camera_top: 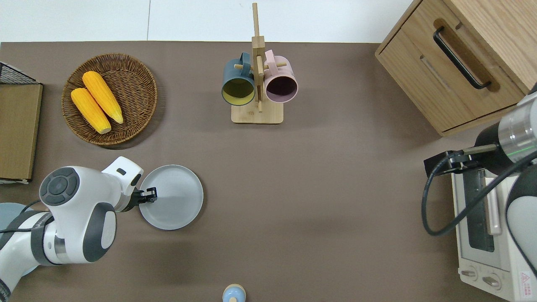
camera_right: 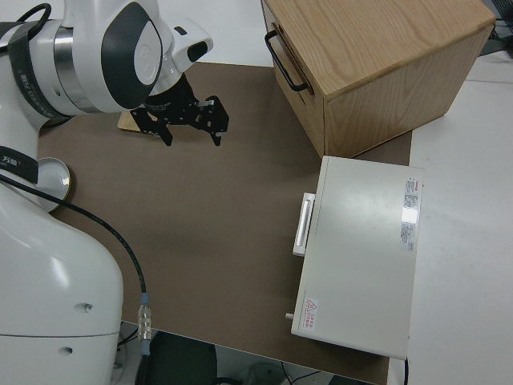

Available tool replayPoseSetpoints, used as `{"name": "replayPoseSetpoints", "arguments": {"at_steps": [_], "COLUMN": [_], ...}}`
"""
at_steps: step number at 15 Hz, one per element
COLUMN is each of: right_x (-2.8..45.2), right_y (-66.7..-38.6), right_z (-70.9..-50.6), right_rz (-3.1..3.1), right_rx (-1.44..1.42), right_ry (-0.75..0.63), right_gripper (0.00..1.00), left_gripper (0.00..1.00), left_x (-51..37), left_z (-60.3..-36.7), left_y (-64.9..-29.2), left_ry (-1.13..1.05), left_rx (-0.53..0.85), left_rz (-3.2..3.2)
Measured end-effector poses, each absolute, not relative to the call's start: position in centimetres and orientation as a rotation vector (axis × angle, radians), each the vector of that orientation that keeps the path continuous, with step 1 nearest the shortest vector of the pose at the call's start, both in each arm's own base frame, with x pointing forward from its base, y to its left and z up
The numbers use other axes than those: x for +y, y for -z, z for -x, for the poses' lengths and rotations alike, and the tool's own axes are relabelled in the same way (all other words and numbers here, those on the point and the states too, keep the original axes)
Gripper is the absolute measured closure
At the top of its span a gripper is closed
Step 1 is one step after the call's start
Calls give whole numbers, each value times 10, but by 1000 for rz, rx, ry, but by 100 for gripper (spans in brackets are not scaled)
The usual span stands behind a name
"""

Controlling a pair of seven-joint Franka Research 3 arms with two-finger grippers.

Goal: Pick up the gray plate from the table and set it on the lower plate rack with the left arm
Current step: 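Close the left gripper on the gray plate's rim, then lift the gray plate with the left gripper and tilt it upright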

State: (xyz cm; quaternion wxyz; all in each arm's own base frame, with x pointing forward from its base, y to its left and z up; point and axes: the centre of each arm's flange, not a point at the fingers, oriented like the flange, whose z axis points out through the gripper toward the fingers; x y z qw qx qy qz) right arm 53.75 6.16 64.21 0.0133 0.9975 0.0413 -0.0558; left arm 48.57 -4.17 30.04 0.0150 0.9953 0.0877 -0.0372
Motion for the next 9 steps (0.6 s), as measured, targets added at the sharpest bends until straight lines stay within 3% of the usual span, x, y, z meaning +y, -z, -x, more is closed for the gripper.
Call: {"name": "replayPoseSetpoints", "arguments": {"at_steps": [3, 4, 9], "right_x": [62, 62, 62], "right_y": [-642, -642, -642], "right_z": [-537, -537, -537], "right_rz": [-3108, -3108, -3108], "right_rx": [129, 129, 129], "right_ry": [174, 174, 174], "right_gripper": [1, 1, 1], "left_gripper": [88, 93, 96], "left_x": [-42, -43, -44], "left_z": [-486, -486, -486], "left_y": [-300, -302, -304], "left_ry": [118, 114, 108], "left_rx": [286, 285, 282], "left_rz": [-3097, -3095, -3094]}}
